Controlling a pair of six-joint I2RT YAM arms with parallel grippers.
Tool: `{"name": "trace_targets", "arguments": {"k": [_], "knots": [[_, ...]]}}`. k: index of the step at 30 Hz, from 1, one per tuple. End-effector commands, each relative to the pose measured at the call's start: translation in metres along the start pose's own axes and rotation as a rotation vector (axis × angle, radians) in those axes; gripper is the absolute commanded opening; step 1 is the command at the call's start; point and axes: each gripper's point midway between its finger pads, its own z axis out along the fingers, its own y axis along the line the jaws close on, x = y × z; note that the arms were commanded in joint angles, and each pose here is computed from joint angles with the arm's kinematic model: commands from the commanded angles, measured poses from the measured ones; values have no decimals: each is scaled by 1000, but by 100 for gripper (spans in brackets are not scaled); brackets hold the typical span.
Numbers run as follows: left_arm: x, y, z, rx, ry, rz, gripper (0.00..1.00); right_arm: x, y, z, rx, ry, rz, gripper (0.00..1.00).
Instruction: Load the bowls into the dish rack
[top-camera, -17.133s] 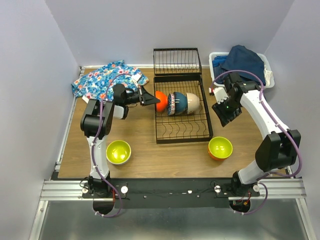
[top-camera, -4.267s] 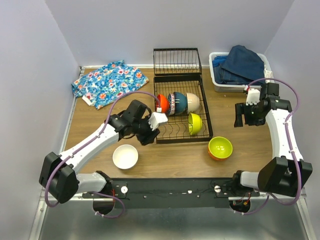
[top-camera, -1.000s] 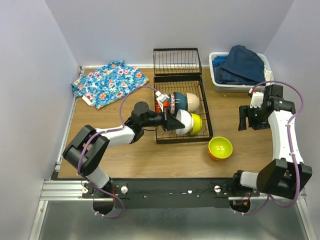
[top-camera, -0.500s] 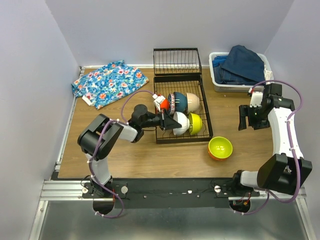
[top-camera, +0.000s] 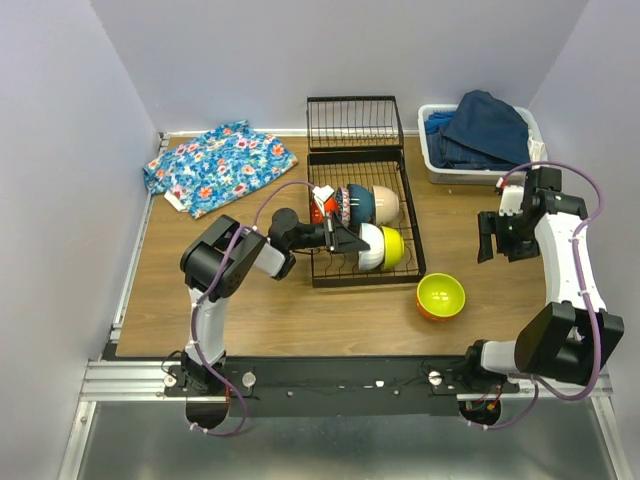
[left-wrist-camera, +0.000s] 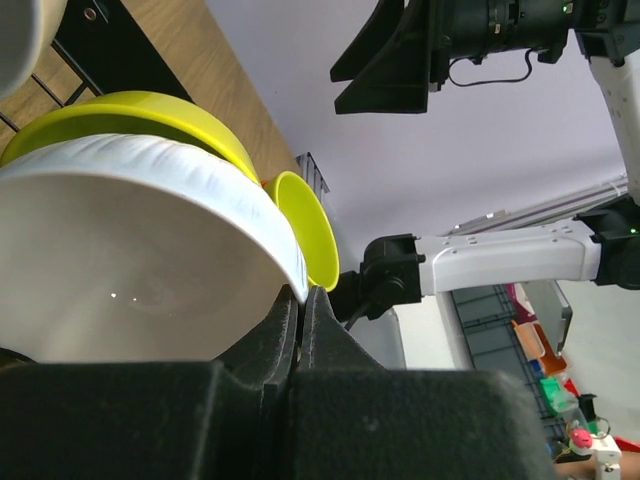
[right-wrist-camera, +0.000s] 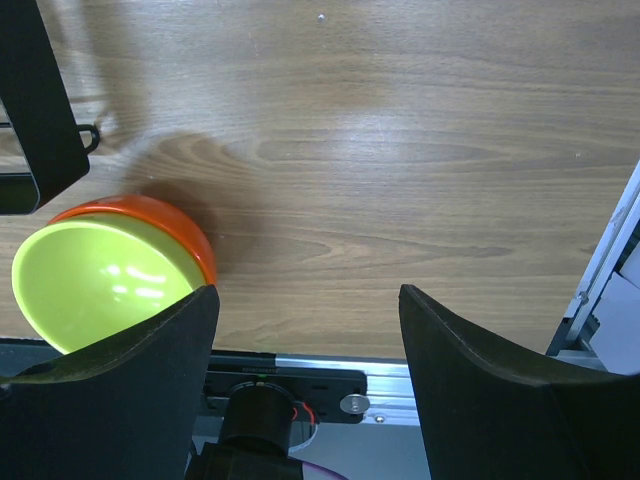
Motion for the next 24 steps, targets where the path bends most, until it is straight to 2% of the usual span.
{"name": "trace_targets", "arguments": {"k": [1, 7, 10, 11, 14, 15, 16, 19, 20, 24], "knots": [[5, -29, -3, 174, -1, 182, 0, 11, -4, 3, 14, 57, 19, 80], [7, -11, -4, 149, 0, 172, 0, 9, -6, 5, 15, 66, 20, 80], [2, -16, -6, 152, -11, 206, 10, 5, -6, 5, 13, 62, 20, 80], [1, -18, -7, 151, -6, 217, 18, 5, -6, 5, 11, 63, 18, 80], [-3, -19, -9, 104, 1, 281, 31, 1, -5, 5, 0, 52, 21, 80], [-6, -16, -10, 52, 4, 258, 34, 1, -4, 6, -7, 53, 17, 80], [-4, -9, -12, 18, 11, 318, 36, 1, -4, 6, -11, 54, 9, 80], [-4, 2, -19, -93, 52, 319, 43, -4, -6, 1, -4, 40, -25, 80], [-5, 5, -20, -113, 69, 387, 46, -7, -6, -1, -6, 27, -37, 80], [-2, 8, -29, -203, 126, 418, 49, -8, 6, -2, -81, 5, -92, 80]]}}
